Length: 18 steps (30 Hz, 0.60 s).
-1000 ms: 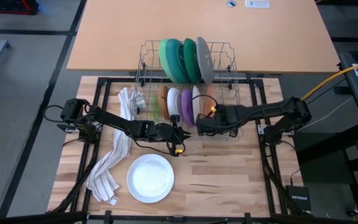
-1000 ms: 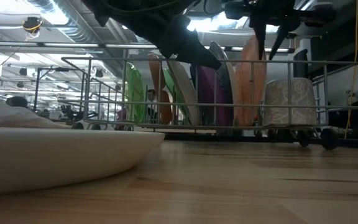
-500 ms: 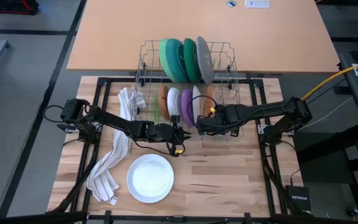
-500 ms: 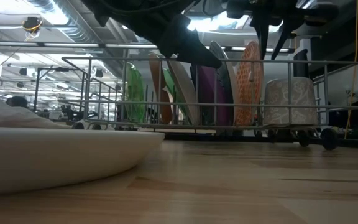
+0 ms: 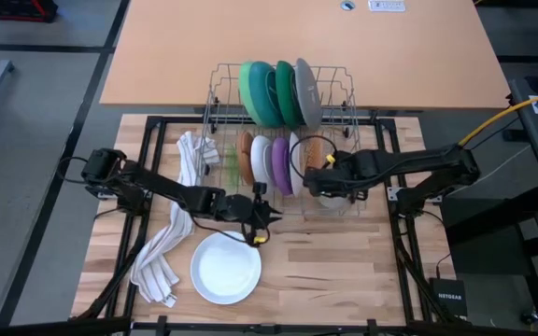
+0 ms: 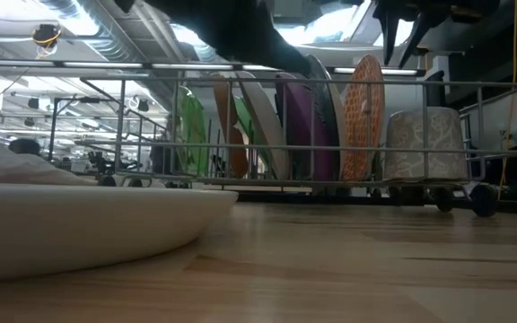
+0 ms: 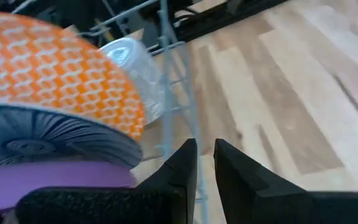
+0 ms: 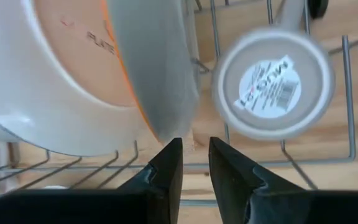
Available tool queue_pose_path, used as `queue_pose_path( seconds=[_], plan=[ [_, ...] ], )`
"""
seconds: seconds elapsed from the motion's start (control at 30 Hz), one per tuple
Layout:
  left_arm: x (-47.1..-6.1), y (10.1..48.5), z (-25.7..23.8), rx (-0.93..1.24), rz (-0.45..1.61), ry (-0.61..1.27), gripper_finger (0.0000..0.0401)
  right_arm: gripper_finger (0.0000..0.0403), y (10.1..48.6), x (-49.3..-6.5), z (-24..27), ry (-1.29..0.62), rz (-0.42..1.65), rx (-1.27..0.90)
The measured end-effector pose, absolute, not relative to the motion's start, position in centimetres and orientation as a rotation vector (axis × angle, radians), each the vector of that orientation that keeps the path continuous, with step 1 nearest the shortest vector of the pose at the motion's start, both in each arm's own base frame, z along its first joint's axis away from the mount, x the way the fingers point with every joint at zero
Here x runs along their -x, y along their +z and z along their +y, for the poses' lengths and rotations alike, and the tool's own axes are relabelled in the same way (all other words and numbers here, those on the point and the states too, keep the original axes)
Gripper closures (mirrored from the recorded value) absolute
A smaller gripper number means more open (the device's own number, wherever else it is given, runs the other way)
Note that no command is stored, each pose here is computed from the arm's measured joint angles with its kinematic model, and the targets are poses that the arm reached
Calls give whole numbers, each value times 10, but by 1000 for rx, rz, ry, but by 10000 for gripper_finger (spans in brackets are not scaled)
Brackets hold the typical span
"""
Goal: Sort dishes
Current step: Put the white plate into the dish rack
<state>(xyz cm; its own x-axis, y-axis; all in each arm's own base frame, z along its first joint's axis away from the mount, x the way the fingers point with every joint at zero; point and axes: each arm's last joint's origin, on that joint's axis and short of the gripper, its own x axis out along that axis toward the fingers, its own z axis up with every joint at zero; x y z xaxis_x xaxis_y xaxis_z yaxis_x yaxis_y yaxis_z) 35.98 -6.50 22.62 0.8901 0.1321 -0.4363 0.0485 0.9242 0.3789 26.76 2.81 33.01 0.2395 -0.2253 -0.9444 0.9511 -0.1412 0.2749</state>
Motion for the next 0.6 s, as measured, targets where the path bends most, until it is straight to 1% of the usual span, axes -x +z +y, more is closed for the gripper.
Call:
queue_pose_path(
  seconds=[0.1, 0.23, 0.4, 0.6],
  plan=[
    [-357, 231, -73, -419, 450, 23, 353, 320, 336, -262, 26, -1208, 741, -1261],
    [-357, 239, -74, -447, 410, 47, 354, 320, 341, -258, 25, -1206, 693, -1246],
    [-356, 242, -72, -507, 397, 49, 354, 320, 342, -258, 24, -1196, 698, -1228],
    [-350, 263, -79, -489, 287, 49, 354, 320, 342, -258, 24, -1181, 705, -1193]
  ],
)
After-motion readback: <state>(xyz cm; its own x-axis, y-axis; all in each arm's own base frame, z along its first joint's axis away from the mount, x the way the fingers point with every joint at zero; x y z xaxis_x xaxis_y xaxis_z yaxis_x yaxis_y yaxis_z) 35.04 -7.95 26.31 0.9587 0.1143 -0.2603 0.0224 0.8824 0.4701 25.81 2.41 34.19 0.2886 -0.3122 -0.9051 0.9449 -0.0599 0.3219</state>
